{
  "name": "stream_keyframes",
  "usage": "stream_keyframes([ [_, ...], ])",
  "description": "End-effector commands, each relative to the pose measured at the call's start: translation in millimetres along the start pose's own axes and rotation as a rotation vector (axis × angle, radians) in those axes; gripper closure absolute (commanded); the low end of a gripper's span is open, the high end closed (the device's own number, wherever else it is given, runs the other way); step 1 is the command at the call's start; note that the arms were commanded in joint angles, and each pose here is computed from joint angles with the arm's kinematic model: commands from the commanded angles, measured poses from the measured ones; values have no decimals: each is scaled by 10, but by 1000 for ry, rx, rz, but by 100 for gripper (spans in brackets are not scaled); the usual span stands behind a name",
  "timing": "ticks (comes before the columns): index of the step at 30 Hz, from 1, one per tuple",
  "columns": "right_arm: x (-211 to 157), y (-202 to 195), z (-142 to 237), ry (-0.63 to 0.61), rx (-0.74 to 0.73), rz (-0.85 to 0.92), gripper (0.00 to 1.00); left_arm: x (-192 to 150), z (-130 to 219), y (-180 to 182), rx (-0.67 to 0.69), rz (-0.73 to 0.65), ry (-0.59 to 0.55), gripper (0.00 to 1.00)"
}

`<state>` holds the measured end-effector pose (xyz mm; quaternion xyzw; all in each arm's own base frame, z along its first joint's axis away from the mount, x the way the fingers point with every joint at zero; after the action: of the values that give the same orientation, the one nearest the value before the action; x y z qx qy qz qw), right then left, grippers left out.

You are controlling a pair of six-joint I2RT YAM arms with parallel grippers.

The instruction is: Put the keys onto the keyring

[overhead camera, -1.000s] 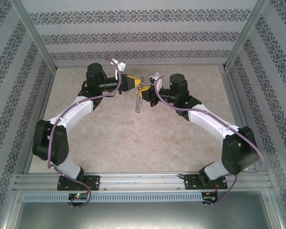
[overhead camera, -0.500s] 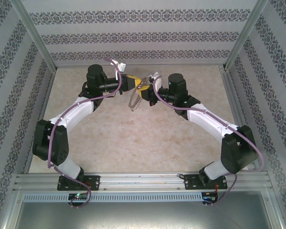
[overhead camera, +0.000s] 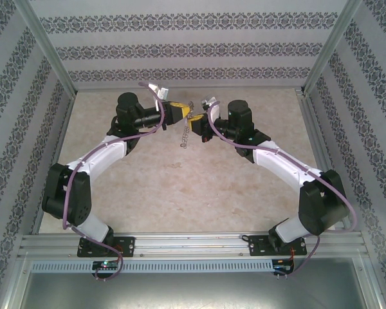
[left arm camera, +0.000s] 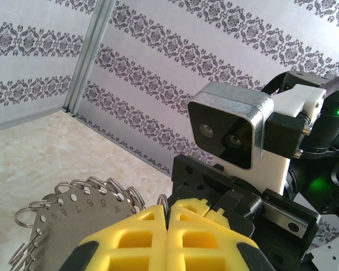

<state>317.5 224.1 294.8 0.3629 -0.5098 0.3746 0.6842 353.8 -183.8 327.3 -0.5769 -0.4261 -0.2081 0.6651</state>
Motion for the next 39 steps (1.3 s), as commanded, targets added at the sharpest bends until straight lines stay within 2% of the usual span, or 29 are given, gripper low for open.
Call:
stream_keyframes([
  [1,197,65,-12,-56,61,43,100,85,-20,-220,-68,-75,-34,100],
  [12,96,19,78,-23,39,28,100,64,-59,-201,-69,-69,-32,100],
  [13,91,16,94,-24,34,26,97,68,-58,-205,-69,-71,-34,100],
  [17,58,8,192,-24,4,17,75,76,-67,-196,-71,-71,-37,100],
  [18,43,9,226,-24,-4,15,73,75,-70,-194,-72,-70,-38,100],
  [28,45,-21,742,-111,-125,-24,72,101,-109,-160,-100,-66,-44,100],
  [39,293,-214,741,-284,-163,-189,67,94,-108,-169,-127,-72,-61,100],
])
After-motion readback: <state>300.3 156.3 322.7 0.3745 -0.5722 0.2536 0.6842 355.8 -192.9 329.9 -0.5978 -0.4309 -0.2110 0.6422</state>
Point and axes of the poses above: each hand's point on the last joint's axis, 136 mm out from that joint toward the fingers, its own z axis back along the fingers, its own y axis along the line the jaws close on, x = y × z, the point moved 9 cm from there along z, back along the fingers, and after that the axes turned 11 degrees about z, right-handed, at the moved point
